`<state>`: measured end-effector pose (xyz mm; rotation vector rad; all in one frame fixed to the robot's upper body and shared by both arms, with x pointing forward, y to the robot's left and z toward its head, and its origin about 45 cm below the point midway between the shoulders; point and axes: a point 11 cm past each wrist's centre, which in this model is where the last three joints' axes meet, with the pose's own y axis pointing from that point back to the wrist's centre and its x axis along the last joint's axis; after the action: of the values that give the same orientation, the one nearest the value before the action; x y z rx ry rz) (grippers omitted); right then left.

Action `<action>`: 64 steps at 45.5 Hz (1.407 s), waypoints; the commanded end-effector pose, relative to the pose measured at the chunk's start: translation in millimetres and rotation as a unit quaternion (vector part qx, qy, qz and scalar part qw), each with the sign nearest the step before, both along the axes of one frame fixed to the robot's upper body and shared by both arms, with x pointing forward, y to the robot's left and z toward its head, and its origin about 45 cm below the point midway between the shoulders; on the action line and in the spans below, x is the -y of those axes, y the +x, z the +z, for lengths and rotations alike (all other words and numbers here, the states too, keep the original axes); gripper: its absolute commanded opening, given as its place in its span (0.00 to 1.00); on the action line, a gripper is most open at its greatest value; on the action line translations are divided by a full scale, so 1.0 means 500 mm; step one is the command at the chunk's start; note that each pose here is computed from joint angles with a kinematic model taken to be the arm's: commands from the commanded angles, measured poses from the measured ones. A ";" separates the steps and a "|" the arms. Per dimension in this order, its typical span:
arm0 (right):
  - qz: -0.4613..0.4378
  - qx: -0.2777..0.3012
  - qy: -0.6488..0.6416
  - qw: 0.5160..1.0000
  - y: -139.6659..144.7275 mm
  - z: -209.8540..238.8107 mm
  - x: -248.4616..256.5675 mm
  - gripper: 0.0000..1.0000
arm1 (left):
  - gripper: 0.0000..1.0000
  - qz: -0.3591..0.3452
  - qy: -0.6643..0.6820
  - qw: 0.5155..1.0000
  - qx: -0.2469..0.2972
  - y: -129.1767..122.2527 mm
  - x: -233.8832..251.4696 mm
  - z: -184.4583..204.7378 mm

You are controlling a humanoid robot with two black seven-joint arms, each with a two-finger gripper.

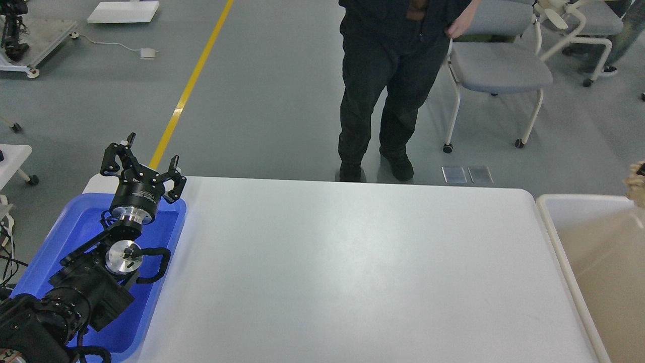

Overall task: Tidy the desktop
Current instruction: 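Lift the paper ball with the right gripper and carry it over the white bin, then lower the right gripper into the white bin and release the paper ball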

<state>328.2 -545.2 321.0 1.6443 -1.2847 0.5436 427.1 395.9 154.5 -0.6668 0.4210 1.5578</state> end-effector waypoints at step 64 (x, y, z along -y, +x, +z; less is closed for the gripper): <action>-0.572 -0.002 0.331 0.751 -0.015 -0.465 0.026 0.00 | 1.00 0.000 0.000 1.000 0.000 0.000 0.000 -0.001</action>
<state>334.6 -559.4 102.6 1.0255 -2.2659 -0.6390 426.9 396.0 154.2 -0.6662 0.4212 1.5588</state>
